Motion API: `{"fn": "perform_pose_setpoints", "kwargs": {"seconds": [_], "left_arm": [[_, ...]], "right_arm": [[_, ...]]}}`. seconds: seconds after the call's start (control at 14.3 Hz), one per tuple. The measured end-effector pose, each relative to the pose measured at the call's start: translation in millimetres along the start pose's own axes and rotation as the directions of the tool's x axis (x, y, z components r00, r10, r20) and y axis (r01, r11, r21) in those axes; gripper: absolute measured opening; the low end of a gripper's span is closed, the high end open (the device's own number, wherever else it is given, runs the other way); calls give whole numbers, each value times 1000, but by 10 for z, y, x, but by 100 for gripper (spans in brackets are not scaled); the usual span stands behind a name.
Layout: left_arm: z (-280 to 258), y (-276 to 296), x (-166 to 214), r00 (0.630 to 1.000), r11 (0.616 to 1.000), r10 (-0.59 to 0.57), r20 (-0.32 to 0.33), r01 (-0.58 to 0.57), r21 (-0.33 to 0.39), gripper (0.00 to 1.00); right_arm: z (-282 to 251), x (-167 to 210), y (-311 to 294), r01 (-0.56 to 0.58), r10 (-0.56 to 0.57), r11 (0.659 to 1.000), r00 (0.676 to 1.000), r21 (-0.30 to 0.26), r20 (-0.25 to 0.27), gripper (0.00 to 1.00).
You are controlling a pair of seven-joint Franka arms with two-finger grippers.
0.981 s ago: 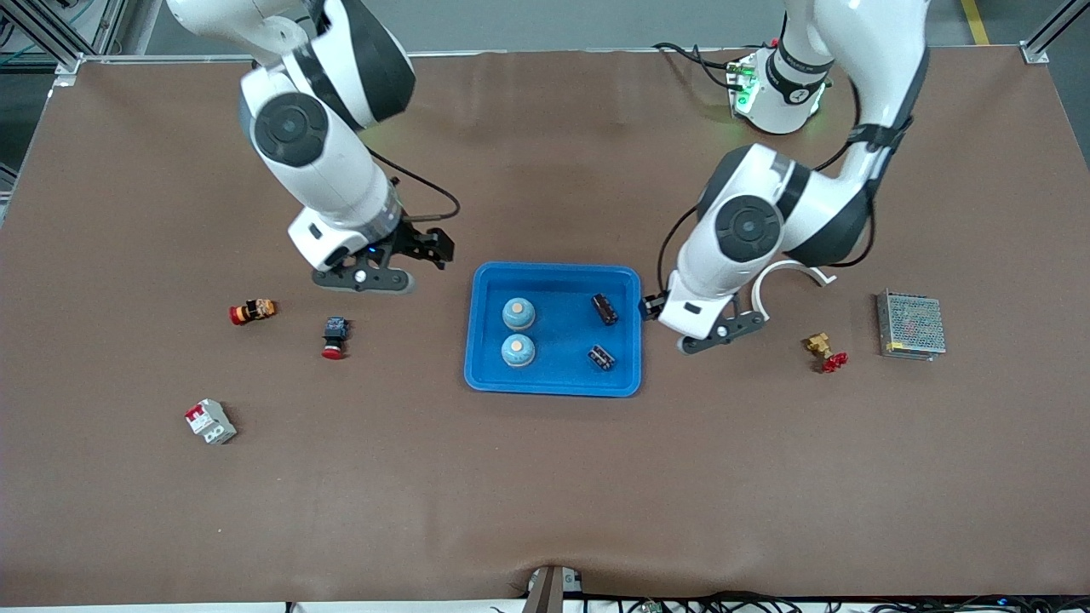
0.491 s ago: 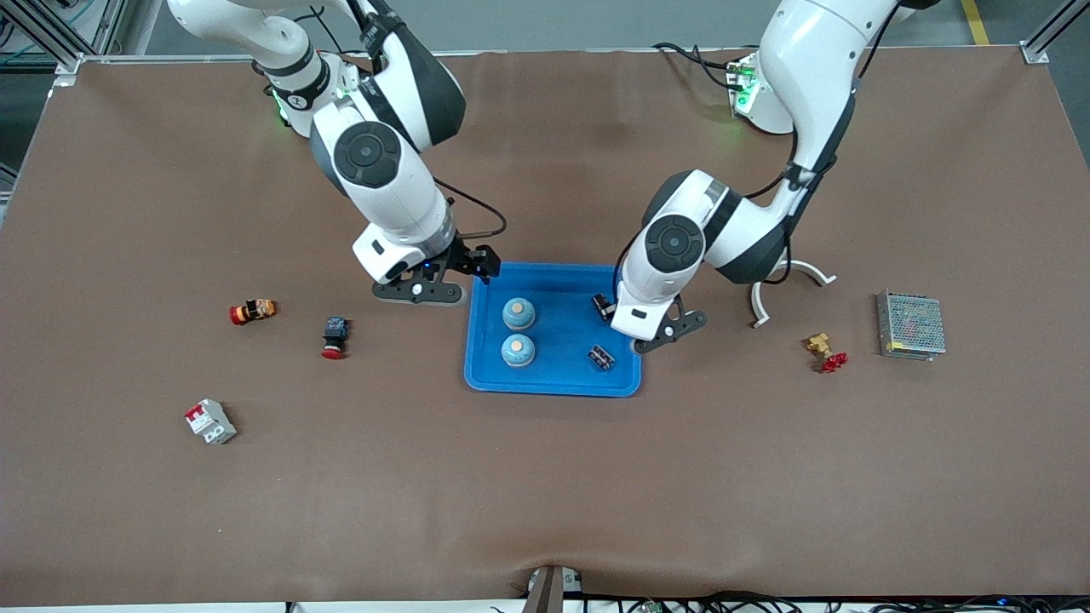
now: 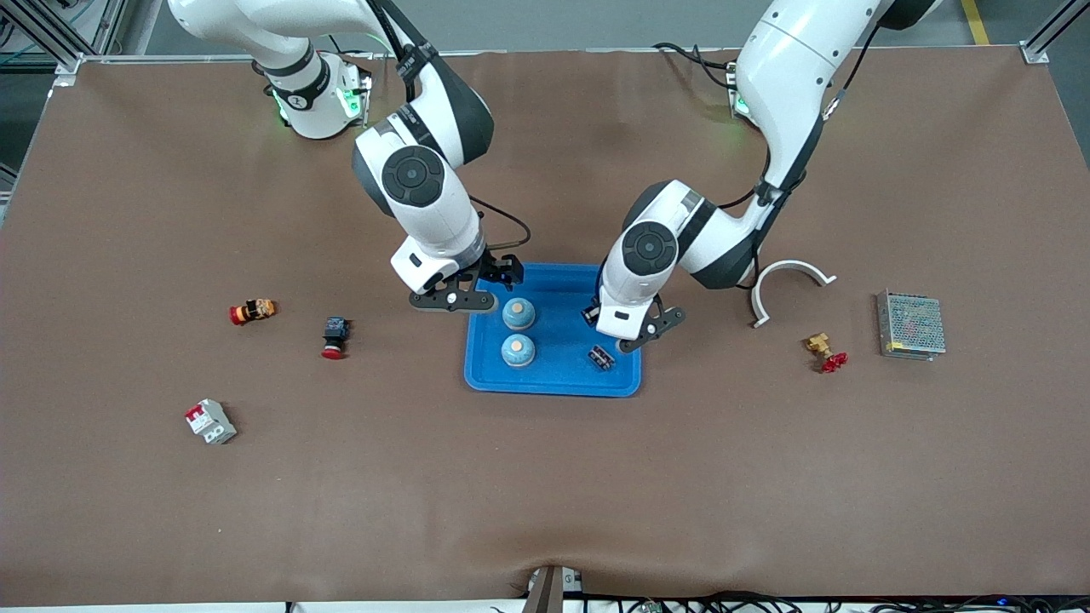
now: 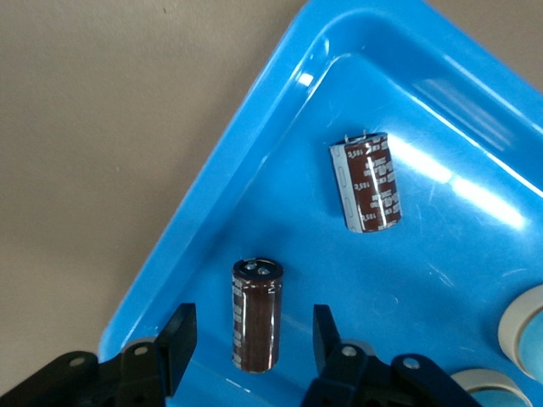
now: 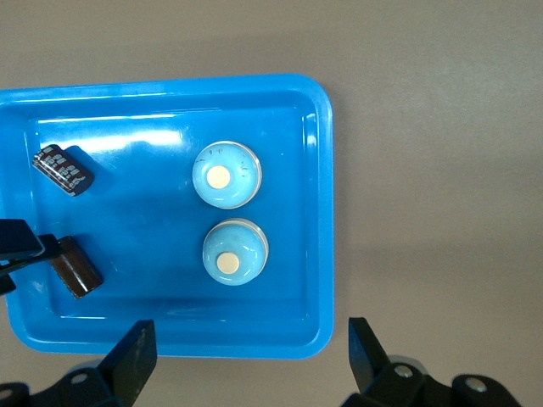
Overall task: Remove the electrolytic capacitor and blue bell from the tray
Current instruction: 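Grasp a brown capacitor with the left gripper while the right gripper hovers, then carry the capacitor with the left gripper toward the brass valve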
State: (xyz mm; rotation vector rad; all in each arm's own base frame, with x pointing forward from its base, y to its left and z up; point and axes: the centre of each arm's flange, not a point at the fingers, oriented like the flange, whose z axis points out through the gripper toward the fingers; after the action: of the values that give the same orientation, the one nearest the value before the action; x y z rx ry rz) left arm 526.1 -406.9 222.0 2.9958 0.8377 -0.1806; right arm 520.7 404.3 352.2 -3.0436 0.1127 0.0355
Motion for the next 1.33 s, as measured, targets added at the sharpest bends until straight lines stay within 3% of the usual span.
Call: {"fn": "perform_pose_setpoints", "kwargs": {"seconds": [0.77, 0.91, 1.05, 1.33], "left_arm": [[326, 17, -43, 1000, 1000, -28, 12, 28, 4, 53], [356, 15, -50, 1000, 1000, -28, 14, 28, 8, 49], [366, 14, -52, 1000, 1000, -27, 15, 27, 10, 32], [259, 47, -42, 1000, 1000, -26, 10, 26, 4, 32]], "right_arm": [[131, 20, -40, 4, -4, 1000, 1000, 9, -16, 100], [250, -9, -98, 15, -15, 1000, 1000, 8, -19, 100], [402, -44, -160, 33, -33, 999, 999, 0, -26, 100], [748, -123, -265, 56, -57, 998, 998, -8, -24, 100]]}}
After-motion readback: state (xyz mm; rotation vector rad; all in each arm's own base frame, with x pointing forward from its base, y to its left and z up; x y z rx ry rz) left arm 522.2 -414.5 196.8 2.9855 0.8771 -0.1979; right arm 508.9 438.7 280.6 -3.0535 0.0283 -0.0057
